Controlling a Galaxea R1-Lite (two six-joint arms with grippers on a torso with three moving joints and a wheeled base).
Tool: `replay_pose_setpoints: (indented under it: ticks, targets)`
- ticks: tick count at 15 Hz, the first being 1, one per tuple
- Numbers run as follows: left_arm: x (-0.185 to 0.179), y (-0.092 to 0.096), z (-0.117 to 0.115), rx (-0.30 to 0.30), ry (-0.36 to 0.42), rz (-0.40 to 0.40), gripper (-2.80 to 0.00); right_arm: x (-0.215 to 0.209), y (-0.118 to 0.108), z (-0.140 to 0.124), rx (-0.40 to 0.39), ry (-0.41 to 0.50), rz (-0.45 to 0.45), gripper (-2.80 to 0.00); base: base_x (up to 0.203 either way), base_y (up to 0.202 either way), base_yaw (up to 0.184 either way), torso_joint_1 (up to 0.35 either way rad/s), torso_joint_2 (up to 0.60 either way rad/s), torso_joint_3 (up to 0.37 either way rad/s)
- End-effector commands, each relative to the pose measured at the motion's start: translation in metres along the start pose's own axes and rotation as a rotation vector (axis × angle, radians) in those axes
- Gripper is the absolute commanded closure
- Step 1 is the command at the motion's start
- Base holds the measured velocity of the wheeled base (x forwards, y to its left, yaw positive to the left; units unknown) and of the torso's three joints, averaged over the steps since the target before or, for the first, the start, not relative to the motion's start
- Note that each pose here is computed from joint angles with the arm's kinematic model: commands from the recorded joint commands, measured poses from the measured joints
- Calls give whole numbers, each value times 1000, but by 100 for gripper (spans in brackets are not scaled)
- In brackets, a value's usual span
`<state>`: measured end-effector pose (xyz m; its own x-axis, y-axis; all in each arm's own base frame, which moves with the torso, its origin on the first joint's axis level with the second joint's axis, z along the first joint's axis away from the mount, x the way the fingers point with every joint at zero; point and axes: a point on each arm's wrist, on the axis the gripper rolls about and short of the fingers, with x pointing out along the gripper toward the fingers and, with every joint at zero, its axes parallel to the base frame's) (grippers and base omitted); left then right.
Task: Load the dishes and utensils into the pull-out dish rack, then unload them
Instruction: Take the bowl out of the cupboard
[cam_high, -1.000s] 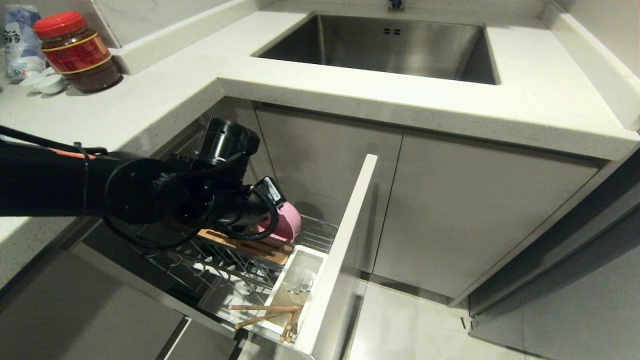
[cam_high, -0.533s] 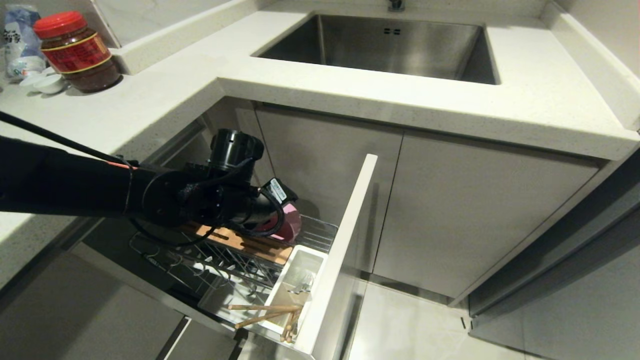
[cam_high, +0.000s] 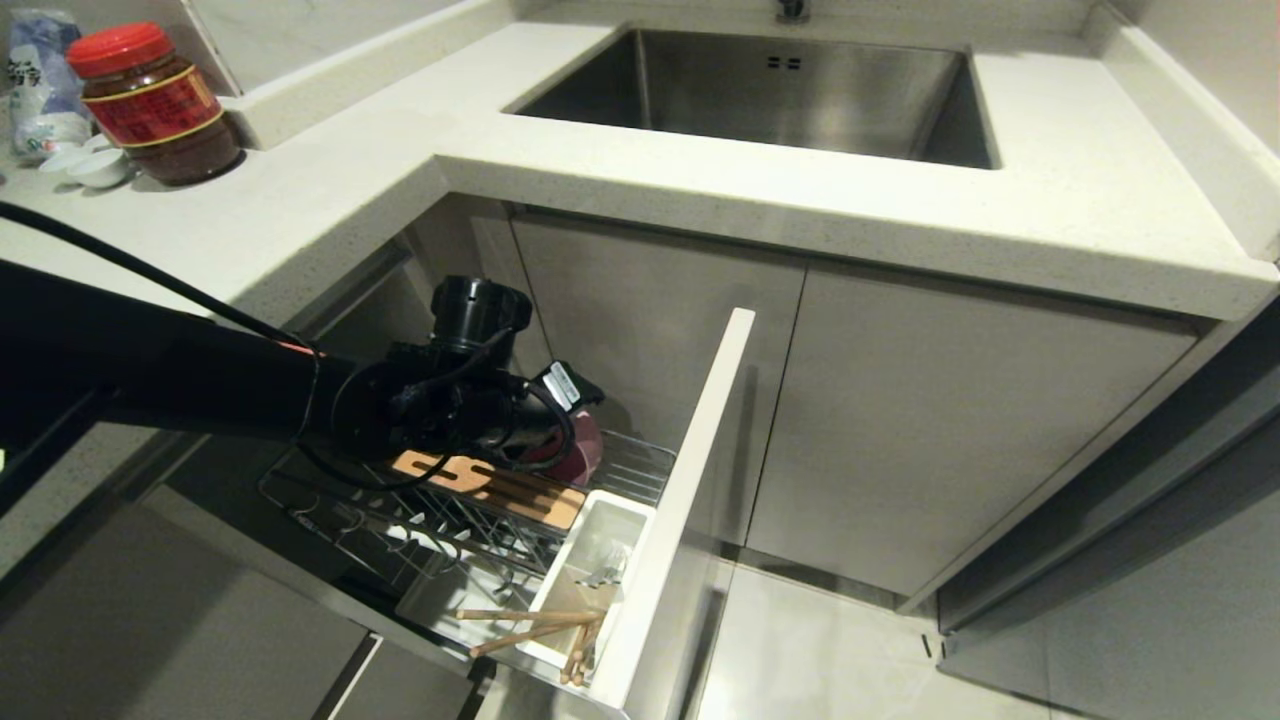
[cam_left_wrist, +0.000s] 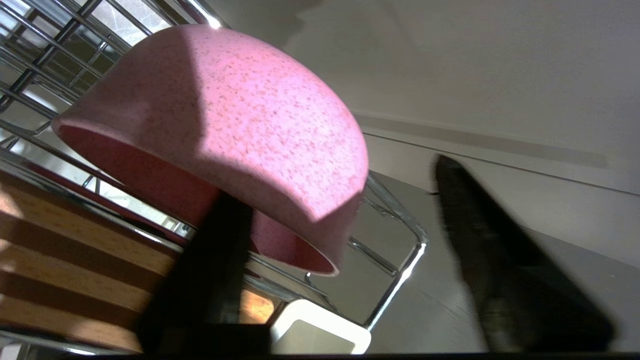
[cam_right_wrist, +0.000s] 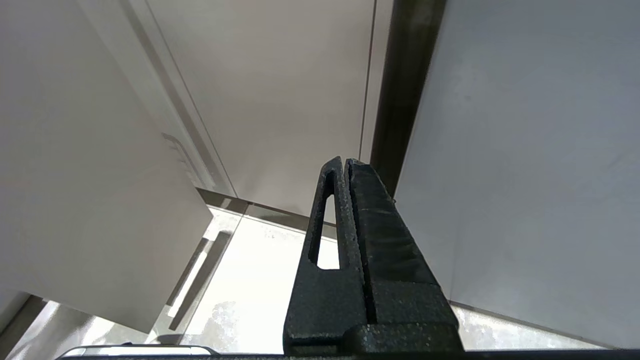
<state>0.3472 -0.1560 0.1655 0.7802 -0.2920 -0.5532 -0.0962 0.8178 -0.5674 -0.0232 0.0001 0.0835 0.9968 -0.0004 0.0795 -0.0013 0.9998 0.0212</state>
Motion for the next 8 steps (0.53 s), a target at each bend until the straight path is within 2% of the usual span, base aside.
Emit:
replay_pose_setpoints:
  ticks: [1, 8]
  targets:
    - [1, 0, -2, 0, 3, 1, 0, 1, 0, -7, 0, 25, 0, 0, 0, 0, 0, 0, 0, 0]
    - [-14, -6, -4, 8, 5, -19, 0, 1, 0, -7, 0, 25, 0, 0, 0, 0, 0, 0, 0, 0]
